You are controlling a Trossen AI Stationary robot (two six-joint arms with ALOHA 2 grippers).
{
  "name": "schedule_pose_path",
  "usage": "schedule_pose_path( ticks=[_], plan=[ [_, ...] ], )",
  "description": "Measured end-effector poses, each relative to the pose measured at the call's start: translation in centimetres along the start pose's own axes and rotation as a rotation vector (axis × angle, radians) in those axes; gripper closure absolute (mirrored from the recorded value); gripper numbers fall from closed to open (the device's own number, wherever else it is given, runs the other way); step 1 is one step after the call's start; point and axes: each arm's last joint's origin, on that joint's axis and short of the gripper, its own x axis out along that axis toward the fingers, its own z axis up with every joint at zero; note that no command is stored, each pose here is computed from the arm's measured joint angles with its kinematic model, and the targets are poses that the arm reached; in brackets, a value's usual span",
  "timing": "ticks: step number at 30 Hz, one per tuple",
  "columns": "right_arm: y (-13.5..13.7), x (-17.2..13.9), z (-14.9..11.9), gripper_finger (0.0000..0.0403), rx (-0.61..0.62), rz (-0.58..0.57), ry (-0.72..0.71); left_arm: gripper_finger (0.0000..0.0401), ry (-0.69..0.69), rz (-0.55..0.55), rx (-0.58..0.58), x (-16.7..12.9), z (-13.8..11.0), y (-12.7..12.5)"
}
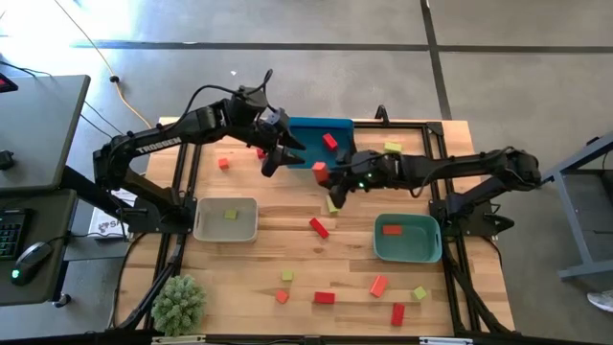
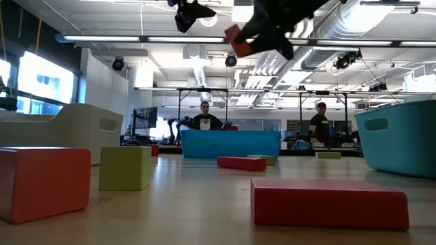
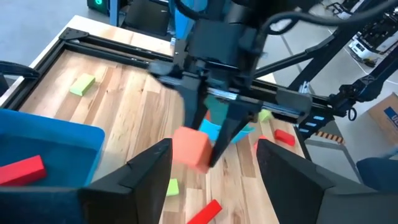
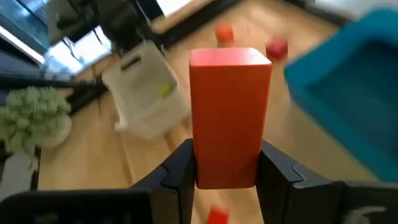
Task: Sort & place blocks by color
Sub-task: Put the top orange block into the green bin
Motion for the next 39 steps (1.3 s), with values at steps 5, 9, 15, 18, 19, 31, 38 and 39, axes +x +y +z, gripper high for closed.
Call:
schedule_pose_path(
  ticks=[5,9,15,18,19,31,38,39],
  plan=[
    [0.5,-1.9,-1.6,0.0301,0.076,-0.032,0.131,0.018,-0.003,0.018,-0.01,-0.3,0.0,0.6],
    [1.0,-3.3,-2.9,0.0301,0.134,-0.065,0.222,0.018,-0.004,0.035,-0.022,-0.6,0.0,1.1],
    [1.6,-4.6,-5.2,0.0301,0.233,-0.162,0.36,0.0181,-0.003,0.05,-0.031,-0.8,0.0,1.5],
    [2.1,-5.4,-6.7,0.0301,0.278,-0.202,0.456,0.0182,-0.001,0.05,-0.032,-0.7,0.0,1.5],
    [2.2,-5.7,-7.1,0.0301,0.292,-0.223,0.488,0.0182,-0.001,0.049,-0.032,-0.7,0.0,1.5],
    [2.5,-8.8,-11.3,0.0301,0.402,-0.473,0.758,0.0183,-0.001,0.049,-0.032,-0.7,0.0,1.5],
    [2.0,-8.9,-13.6,0.0301,0.448,-0.536,0.872,0.0181,-0.001,0.049,-0.032,-0.7,0.0,1.5],
    [1.9,-8.9,-13.9,0.0301,0.46,-0.547,0.885,0.0181,-0.002,0.049,-0.031,-0.7,0.0,1.5]
  ],
)
